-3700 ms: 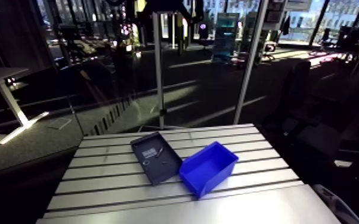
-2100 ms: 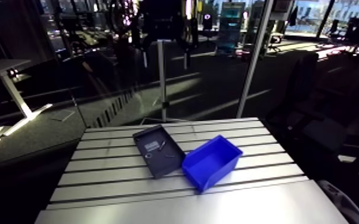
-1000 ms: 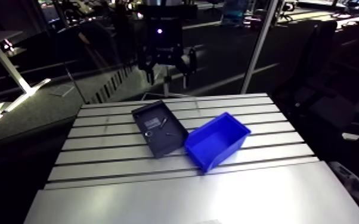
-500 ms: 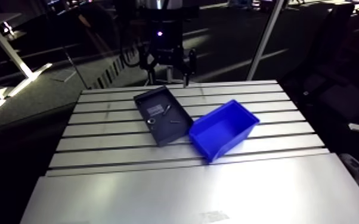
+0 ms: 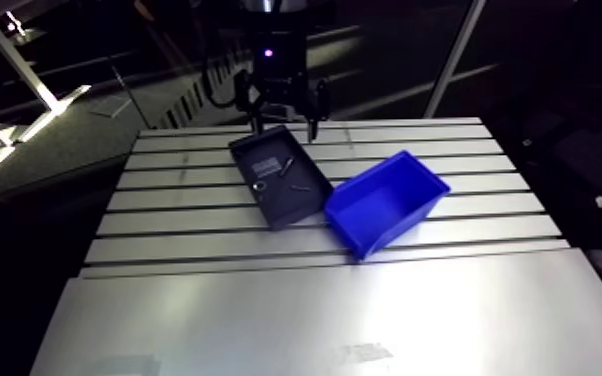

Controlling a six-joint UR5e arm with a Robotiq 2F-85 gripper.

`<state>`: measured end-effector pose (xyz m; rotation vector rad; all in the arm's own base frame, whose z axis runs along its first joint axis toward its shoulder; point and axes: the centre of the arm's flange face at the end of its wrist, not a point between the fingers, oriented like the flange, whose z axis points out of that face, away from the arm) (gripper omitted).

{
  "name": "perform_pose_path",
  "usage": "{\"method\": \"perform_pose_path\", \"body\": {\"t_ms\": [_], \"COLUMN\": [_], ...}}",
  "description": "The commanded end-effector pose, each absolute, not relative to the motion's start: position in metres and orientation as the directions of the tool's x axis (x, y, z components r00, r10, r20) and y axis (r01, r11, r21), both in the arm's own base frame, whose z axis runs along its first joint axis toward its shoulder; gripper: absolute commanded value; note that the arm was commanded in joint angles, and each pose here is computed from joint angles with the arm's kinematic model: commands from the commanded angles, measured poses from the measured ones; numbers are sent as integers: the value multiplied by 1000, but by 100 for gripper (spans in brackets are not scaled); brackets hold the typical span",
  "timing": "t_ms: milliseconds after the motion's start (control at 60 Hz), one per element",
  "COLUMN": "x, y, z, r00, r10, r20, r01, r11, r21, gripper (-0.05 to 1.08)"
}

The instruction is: Pick up the M10 bolt from the tray and put it into the blue bin.

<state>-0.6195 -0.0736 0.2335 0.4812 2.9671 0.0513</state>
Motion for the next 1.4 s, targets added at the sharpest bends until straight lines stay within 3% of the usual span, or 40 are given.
{"method": "perform_pose_path", "body": {"t_ms": [17,367,800,1400], "x": [-621,-621,-621,-622], "y": [-78,-82,-82,-80], "z": [219,201,191,182], "r00": [-939,-930,-932,-933], "r10": [312,325,323,329], "r20": [-144,-170,-164,-146], "r01": [307,318,317,324], "r11": [950,946,946,944], "r21": [57,69,68,62], "gripper": [7,21,37,44]}}
